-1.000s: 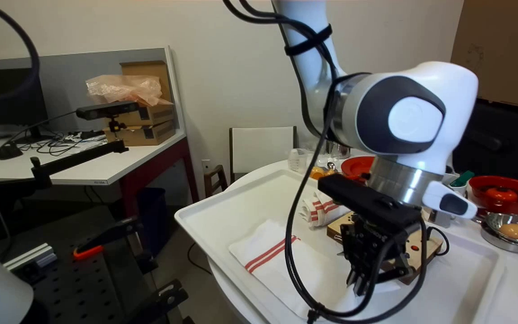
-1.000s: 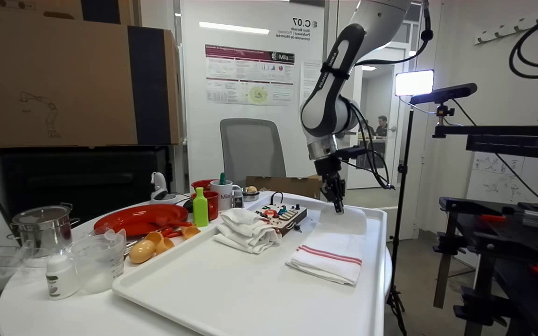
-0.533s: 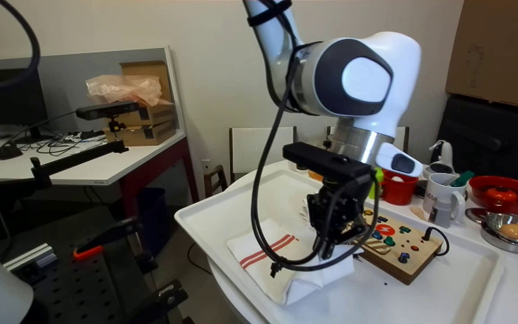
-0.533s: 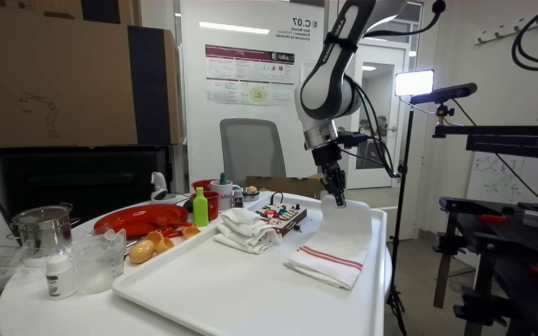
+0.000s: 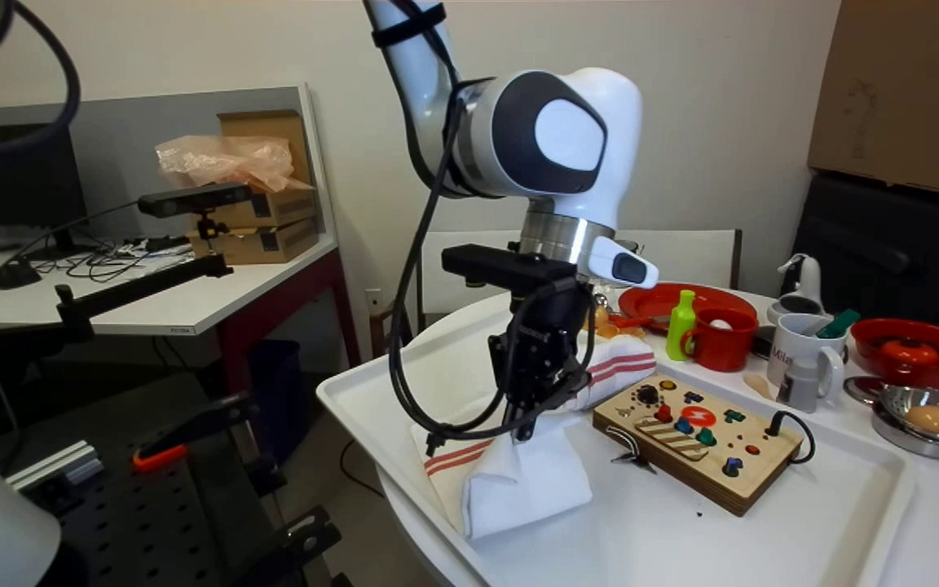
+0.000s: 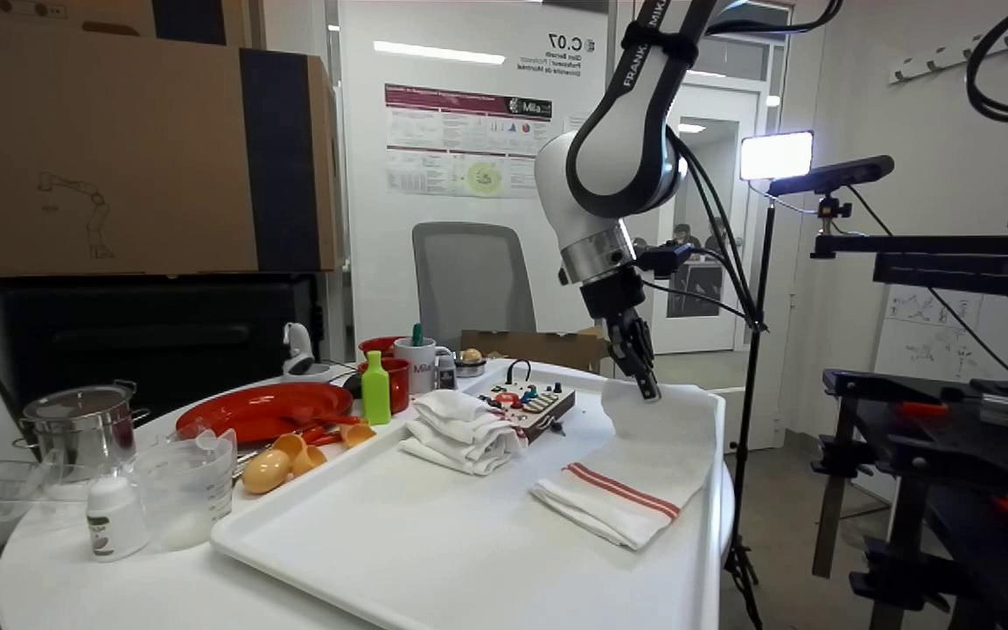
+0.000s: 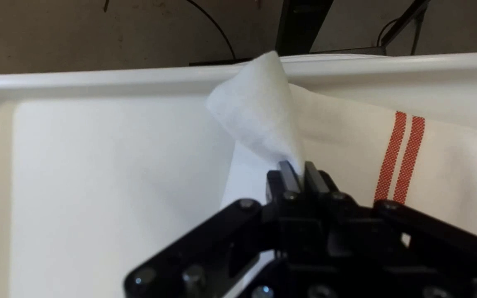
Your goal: Fold the towel on the table
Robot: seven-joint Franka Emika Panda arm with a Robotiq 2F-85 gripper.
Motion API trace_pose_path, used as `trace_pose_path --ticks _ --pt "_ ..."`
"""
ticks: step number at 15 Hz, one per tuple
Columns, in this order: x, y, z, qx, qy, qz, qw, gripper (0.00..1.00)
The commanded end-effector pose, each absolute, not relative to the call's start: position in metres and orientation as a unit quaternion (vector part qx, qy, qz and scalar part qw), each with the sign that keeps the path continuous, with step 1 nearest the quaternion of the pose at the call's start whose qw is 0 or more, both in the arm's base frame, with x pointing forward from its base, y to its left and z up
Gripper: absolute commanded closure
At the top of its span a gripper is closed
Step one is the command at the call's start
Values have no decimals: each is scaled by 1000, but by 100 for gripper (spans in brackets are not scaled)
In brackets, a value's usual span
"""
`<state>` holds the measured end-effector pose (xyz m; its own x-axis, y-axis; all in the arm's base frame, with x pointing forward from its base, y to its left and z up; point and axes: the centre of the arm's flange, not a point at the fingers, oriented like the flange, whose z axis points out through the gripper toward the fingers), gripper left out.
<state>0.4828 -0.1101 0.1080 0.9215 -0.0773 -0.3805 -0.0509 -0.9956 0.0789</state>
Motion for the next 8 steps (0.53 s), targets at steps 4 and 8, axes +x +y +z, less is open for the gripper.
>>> trace_pose_path --ticks 4,8 --pt "484 -90 111 980 -37 -191 45 93" --pt "483 -92 111 980 -40 -191 47 93"
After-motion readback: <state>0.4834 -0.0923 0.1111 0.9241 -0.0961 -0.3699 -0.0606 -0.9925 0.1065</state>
